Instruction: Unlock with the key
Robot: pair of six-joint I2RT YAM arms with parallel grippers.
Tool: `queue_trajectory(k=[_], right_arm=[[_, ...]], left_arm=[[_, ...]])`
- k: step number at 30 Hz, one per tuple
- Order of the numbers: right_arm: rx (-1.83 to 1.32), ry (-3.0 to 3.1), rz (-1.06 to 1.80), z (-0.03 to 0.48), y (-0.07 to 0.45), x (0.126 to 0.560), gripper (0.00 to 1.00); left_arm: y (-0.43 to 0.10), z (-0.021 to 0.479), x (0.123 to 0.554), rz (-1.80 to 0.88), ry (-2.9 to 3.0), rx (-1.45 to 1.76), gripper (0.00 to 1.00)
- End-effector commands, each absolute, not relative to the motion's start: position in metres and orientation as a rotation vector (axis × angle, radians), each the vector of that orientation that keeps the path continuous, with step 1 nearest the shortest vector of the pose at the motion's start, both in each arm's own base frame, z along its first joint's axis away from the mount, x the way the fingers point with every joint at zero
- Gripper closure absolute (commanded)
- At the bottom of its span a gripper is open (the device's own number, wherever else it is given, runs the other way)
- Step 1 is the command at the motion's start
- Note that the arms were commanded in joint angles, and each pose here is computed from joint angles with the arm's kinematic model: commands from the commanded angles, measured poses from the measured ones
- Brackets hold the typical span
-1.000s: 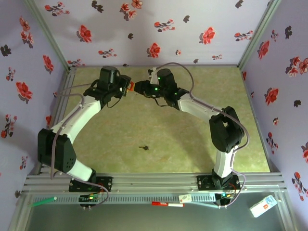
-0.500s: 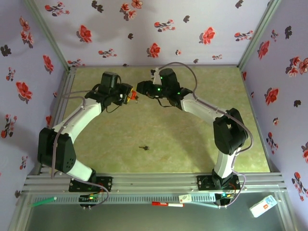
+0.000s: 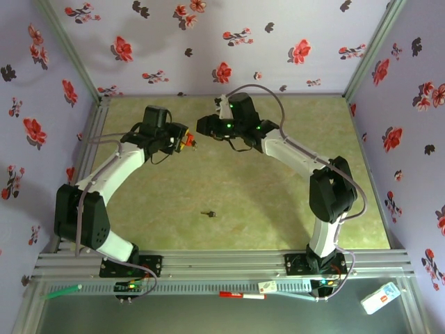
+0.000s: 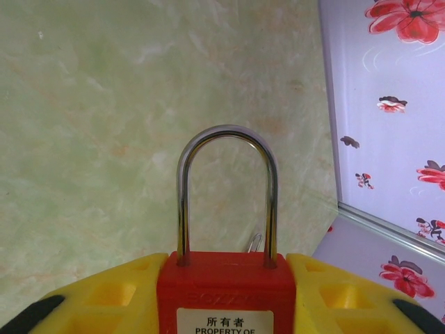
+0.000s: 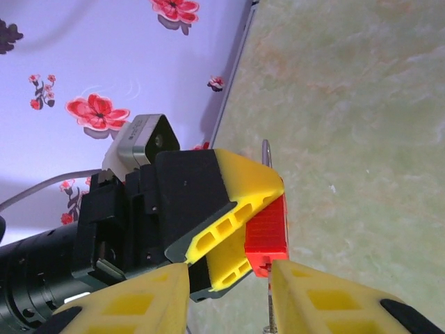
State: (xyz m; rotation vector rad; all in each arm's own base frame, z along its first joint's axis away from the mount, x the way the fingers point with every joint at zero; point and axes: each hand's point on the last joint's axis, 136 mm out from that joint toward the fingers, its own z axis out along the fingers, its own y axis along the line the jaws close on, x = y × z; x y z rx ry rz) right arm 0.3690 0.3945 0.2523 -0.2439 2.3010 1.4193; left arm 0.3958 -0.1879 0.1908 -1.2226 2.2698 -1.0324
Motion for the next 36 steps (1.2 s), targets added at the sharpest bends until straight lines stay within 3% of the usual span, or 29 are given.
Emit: queue_trajectory(k=[1, 32, 36], right_arm=[[-0.284, 2.368, 1.419, 0.239, 0.4, 0.364, 0.65], [-0.341, 2.508, 1.414, 0.217, 0.413, 0.358, 0.79], [-0.342, 2.508, 1.412, 0.217, 0.413, 0.358, 0.85]], left_arm=[[-0.19, 0.203, 0.404, -1.068, 2.245, -1.181, 1.0], [-0.188, 0.2, 0.41, -1.076, 2.223, -1.194, 1.0], [-0.188, 0.201, 0.41, -1.077, 2.221, -1.193, 1.0]])
